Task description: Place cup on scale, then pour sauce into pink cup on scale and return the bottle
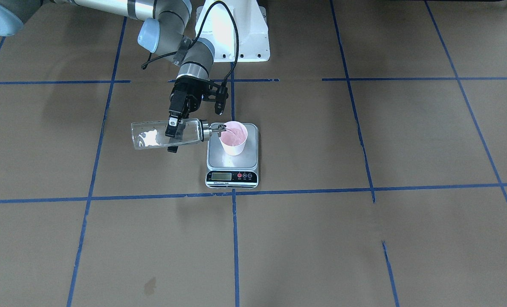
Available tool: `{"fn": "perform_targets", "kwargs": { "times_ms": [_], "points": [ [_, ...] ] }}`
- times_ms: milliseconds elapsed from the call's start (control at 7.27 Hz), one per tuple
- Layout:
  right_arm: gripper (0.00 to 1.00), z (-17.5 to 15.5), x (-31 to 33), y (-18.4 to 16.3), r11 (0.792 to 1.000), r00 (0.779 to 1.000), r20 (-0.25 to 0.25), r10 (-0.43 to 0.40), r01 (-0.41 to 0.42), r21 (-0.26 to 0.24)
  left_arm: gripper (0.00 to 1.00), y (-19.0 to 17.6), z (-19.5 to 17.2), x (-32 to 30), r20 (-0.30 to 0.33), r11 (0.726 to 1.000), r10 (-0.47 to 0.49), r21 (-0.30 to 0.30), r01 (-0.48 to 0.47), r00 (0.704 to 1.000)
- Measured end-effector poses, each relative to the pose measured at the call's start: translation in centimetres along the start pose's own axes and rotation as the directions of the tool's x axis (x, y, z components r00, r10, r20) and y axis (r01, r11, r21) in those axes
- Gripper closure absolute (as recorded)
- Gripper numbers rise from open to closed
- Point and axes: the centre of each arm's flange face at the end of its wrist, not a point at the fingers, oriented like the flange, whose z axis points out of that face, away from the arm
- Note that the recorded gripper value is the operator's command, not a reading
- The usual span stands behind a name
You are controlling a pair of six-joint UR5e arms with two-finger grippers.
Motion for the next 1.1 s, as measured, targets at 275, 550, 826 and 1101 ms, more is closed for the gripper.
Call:
{"fn": "perform_targets", "kwargs": {
  "times_ms": [275, 550, 826, 1101],
  "points": [
    [1.00, 0.00, 0.01, 0.01, 1.000, 1.000, 0.000, 0.001, -0.001, 0.000, 0.00, 0.00, 0.01, -0.01, 0.000, 1.000, 0.000, 0.000, 0.000, 1.000],
    [1.00, 0.00, 0.03, 0.00, 1.000, 1.000, 0.000, 0.003, -0.003, 0.000, 0.00, 0.00, -0.05, 0.04, 0.000, 1.000, 0.001, 0.001, -0.001, 1.000],
    [1.00, -0.02, 0.25, -0.05, 1.000, 1.000, 0.001, 0.015, -0.015, 0.000, 0.00, -0.04, -0.15, 0.13, -0.001, 1.000, 0.003, 0.004, -0.003, 1.000],
    [1.00, -0.04, 0.45, 0.06, 0.998, 0.998, 0.005, 0.061, -0.061, 0.001, 0.00, -0.13, -0.27, 0.26, -0.003, 1.000, 0.006, 0.007, -0.005, 1.000]
  ]
}}
